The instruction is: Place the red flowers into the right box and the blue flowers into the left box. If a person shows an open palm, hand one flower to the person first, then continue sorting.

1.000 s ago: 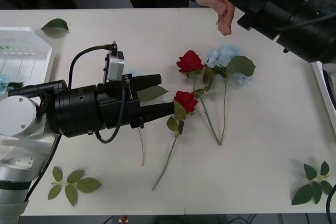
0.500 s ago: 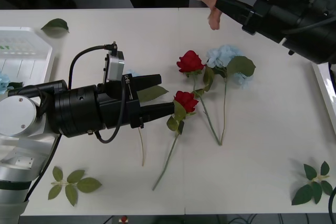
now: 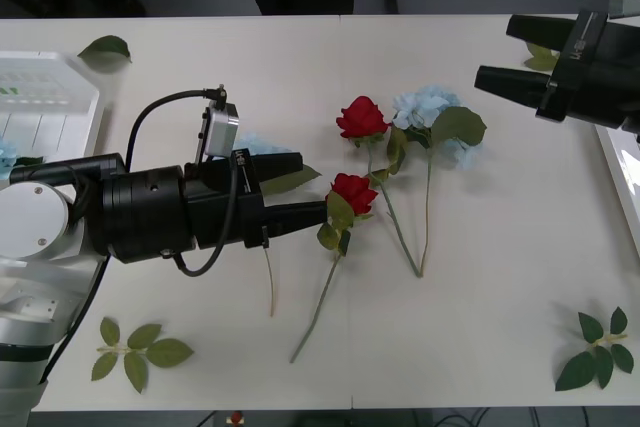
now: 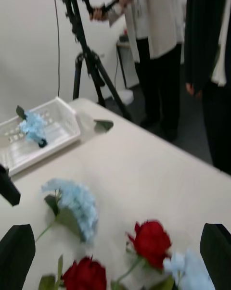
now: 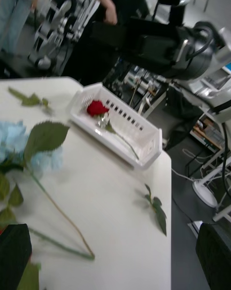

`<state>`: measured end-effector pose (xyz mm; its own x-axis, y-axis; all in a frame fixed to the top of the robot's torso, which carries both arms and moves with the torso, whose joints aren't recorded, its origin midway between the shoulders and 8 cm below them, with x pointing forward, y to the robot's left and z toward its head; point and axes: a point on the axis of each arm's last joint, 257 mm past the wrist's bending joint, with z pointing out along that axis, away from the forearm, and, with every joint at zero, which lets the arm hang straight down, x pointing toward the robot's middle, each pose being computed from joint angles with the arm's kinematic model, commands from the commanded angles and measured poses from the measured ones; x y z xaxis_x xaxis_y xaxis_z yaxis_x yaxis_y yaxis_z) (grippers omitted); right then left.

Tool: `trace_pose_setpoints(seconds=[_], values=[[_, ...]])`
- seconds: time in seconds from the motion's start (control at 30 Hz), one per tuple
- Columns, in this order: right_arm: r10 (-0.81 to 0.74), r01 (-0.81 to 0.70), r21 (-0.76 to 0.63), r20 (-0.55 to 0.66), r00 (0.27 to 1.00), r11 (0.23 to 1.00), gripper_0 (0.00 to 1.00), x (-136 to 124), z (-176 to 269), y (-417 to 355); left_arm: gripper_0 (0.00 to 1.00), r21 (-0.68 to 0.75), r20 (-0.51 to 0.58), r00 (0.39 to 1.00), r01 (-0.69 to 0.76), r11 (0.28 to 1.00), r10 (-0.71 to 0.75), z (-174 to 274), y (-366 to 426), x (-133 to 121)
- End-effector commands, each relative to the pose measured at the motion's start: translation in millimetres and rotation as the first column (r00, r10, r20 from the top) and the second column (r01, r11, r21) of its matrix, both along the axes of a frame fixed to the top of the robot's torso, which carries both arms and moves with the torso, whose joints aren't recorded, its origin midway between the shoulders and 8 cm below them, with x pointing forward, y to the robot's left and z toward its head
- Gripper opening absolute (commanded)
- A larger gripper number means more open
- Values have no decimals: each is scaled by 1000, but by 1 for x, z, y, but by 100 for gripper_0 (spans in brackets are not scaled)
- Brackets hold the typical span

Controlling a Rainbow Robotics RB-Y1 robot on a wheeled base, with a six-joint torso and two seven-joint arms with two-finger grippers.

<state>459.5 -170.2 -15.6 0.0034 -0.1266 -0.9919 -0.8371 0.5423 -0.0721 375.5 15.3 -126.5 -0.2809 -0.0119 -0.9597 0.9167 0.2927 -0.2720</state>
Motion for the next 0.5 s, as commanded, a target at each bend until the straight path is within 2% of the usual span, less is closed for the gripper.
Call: trace_pose_setpoints(seconds=[0.03,0.1,0.17,0.27,0.37,0.5], values=[[-61,50,-79,-150,987,996,100,-1,-22,-22,100,93,-36,998,-44,995,48,-3,24,8],[-127,97,-124,-269,955,988,100,-1,-47,-36,100,137,-95,991,-76,988,89,-15,31,11],[-180,136,-150,-332,926,979,100,1,-63,-46,100,168,-131,983,-109,980,131,-23,35,13],[-305,228,-217,-452,838,949,100,5,-96,-68,100,236,-206,948,-194,952,245,-40,47,20],[-457,339,-309,-541,706,889,100,11,-131,-91,100,326,-267,875,-313,892,405,-61,63,30],[-575,433,-381,-587,570,817,100,16,-157,-106,100,397,-289,790,-415,819,541,-78,77,48]])
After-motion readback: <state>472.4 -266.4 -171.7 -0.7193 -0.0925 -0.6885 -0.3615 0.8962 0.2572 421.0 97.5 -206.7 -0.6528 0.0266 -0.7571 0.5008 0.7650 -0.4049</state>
